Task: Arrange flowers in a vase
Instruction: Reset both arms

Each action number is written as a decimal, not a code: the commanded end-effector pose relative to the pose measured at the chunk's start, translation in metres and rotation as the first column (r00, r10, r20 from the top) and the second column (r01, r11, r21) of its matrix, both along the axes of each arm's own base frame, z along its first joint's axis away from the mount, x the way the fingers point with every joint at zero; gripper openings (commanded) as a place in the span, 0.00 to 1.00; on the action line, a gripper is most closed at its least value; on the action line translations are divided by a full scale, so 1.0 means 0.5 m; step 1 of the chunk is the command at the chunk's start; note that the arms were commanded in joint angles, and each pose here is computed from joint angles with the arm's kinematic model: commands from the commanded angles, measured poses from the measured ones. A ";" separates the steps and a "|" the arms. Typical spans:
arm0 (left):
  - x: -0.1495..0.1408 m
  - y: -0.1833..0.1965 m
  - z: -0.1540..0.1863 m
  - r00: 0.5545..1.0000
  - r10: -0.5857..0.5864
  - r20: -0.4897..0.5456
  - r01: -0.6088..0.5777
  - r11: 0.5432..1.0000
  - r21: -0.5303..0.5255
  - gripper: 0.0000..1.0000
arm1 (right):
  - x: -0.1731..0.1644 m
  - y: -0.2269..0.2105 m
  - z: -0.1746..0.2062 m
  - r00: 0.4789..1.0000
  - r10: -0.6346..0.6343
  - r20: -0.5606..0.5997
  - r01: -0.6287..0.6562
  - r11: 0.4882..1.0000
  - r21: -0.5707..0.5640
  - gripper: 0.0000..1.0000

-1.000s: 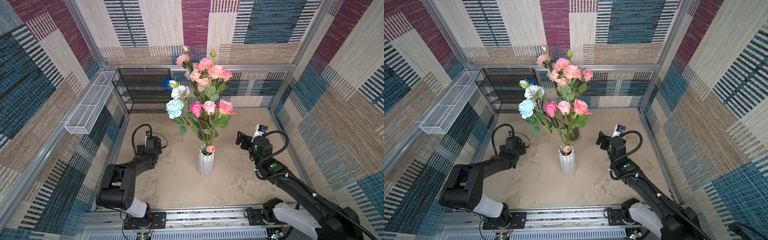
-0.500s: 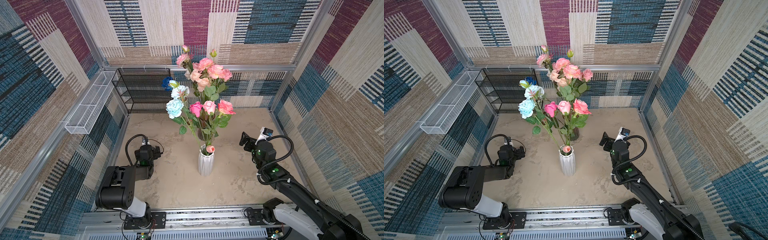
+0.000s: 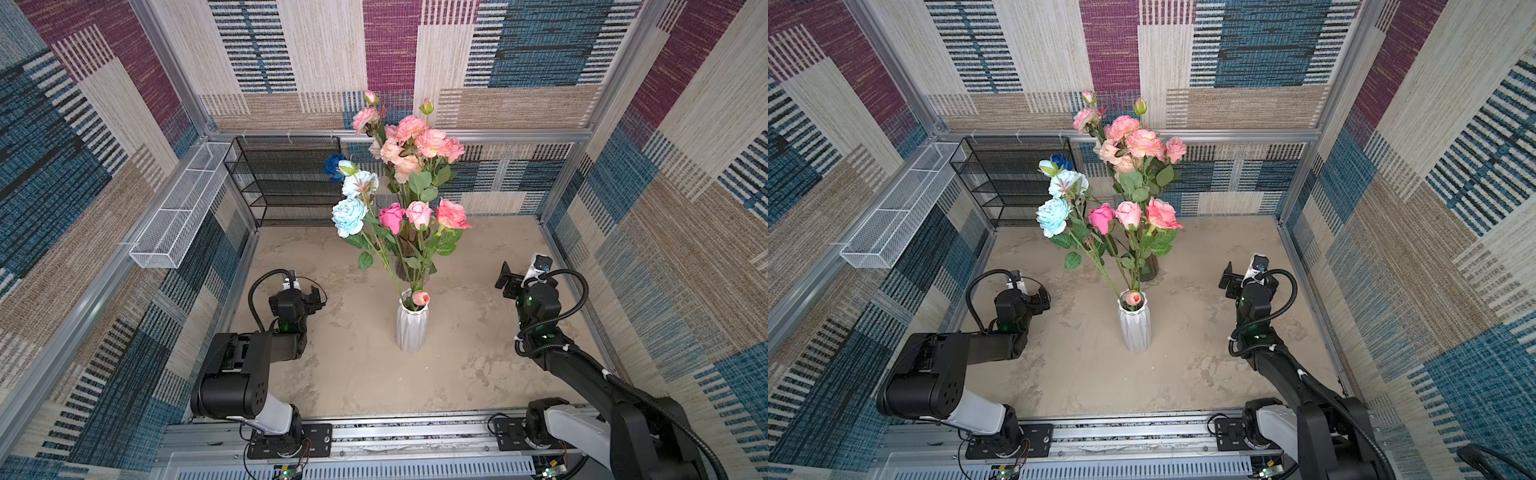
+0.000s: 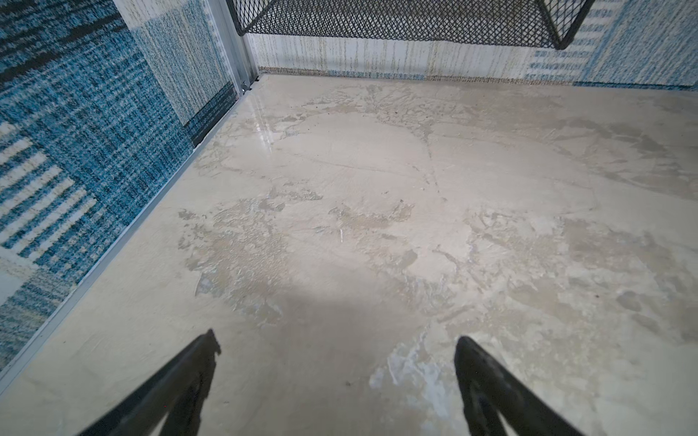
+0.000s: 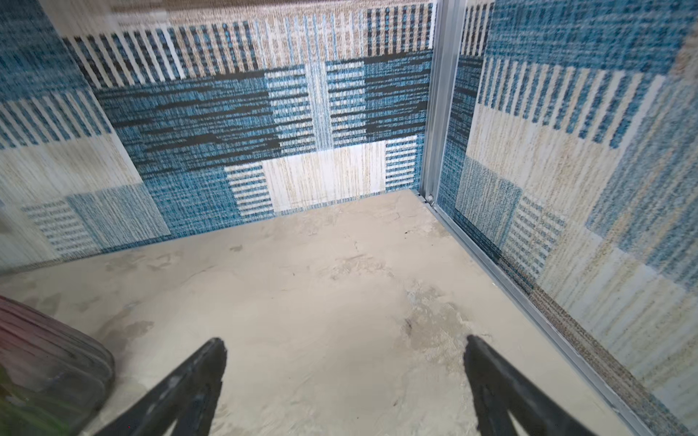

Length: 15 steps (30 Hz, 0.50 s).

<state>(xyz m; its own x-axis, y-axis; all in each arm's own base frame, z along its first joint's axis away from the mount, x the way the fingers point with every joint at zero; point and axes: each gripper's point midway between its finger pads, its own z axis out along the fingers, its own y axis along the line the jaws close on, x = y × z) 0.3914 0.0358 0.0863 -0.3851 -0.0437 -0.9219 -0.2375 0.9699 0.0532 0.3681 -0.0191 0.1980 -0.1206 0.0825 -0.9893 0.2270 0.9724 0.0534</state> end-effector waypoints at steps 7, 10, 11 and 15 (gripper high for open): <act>0.008 0.002 0.020 0.999 -0.005 0.040 0.004 1.000 0.018 0.99 | 0.025 0.007 -0.046 0.983 0.168 0.080 -0.168 0.986 -0.014 1.00; 0.008 0.001 0.019 0.999 -0.006 0.039 0.005 1.000 0.018 0.99 | 0.019 0.012 -0.071 0.979 0.186 0.087 -0.186 0.982 -0.015 1.00; 0.009 0.002 0.020 0.999 -0.005 0.039 0.004 1.000 0.018 0.99 | 0.020 0.015 -0.077 0.977 0.194 0.087 -0.194 0.981 -0.015 1.00; 0.009 0.002 0.020 0.999 -0.005 0.040 0.005 1.000 0.018 0.99 | 0.012 0.012 -0.100 0.978 0.185 0.096 -0.185 0.983 -0.015 1.00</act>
